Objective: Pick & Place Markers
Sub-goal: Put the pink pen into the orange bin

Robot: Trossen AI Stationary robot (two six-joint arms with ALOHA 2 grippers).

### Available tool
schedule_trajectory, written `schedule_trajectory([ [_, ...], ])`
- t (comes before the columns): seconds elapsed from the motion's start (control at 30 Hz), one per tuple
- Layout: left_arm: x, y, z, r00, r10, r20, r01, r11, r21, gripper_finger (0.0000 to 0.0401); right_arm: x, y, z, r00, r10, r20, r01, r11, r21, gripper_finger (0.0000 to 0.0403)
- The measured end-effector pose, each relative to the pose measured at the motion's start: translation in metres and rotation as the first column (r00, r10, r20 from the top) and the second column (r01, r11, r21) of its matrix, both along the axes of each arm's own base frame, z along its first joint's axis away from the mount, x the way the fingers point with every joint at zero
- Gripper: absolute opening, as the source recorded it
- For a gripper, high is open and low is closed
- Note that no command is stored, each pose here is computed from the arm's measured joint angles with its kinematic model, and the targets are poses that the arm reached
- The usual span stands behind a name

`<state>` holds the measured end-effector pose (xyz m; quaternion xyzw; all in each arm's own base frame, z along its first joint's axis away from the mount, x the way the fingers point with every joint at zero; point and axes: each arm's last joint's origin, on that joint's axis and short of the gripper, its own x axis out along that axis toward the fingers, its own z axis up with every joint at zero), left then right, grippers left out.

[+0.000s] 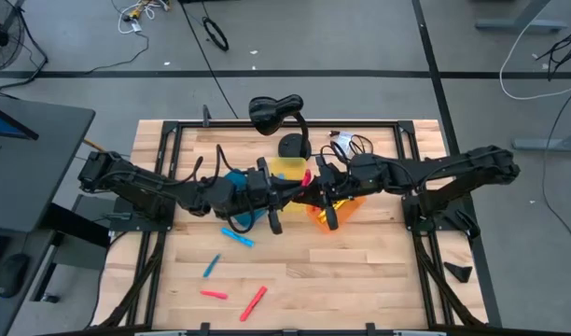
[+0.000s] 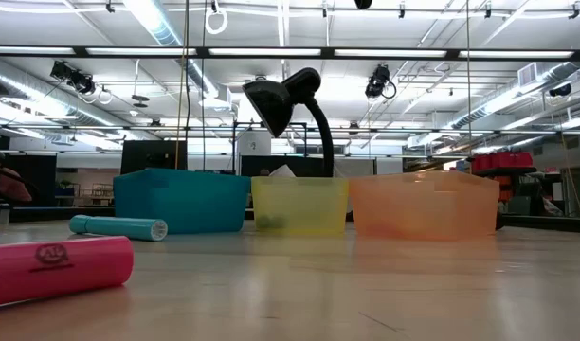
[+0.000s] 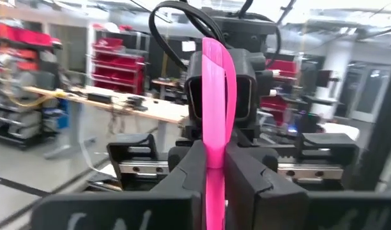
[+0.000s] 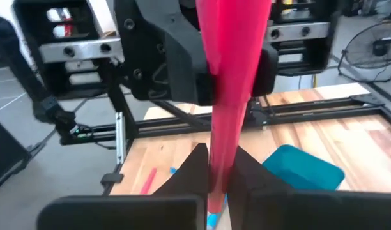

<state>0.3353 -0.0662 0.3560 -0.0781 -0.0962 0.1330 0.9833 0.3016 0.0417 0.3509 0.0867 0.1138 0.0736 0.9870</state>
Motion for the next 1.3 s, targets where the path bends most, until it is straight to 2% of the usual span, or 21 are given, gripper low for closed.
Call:
schedule_trajectory([
  [0.13, 0.001, -0.001, -0.001, 0.998, -0.067, 0.002, 0.067, 0.998, -0.016, 0.0078, -0.002, 0.002, -0.003, 0.999, 0.02, -0.037, -0.02, 1.0, -0.006, 0.0019],
  [0.37, 0.0, -0.003, -0.001, 0.996, -0.091, 0.016, 0.092, 0.992, -0.087, 0.0139, -0.018, 0.0, 0.0, 0.994, 0.034, -0.103, -0.037, 0.999, -0.035, 0.0019],
  [0.63, 0.001, -0.003, -0.012, 0.993, -0.1, -0.068, 0.088, 0.983, -0.164, 0.0156, -0.054, -0.005, 0.002, 0.965, 0.082, -0.249, -0.116, 0.985, -0.125, 0.0019],
  [0.73, 0.002, -0.004, -0.016, 0.985, -0.14, -0.098, 0.117, 0.97, -0.214, 0.0157, -0.064, -0.006, -0.001, 0.943, 0.112, -0.315, -0.183, 0.961, -0.207, 0.0019],
  [0.9, 0.002, -0.006, -0.02, 0.971, -0.215, -0.106, 0.175, 0.936, -0.305, 0.0157, -0.076, -0.009, -0.012, 0.885, 0.145, -0.441, -0.311, 0.892, -0.329, 0.0019],
  [1.1, 0.002, -0.008, -0.023, 0.955, -0.275, -0.107, 0.216, 0.898, -0.383, 0.0158, -0.085, -0.016, -0.022, 0.813, 0.15, -0.562, -0.421, 0.819, -0.391, 0.0019],
  [1.3, 0.001, -0.012, -0.024, 0.948, -0.296, -0.116, 0.229, 0.889, -0.396, 0.0158, -0.096, -0.027, -0.031, 0.725, 0.121, -0.678, -0.515, 0.748, -0.418, 0.0019],
])
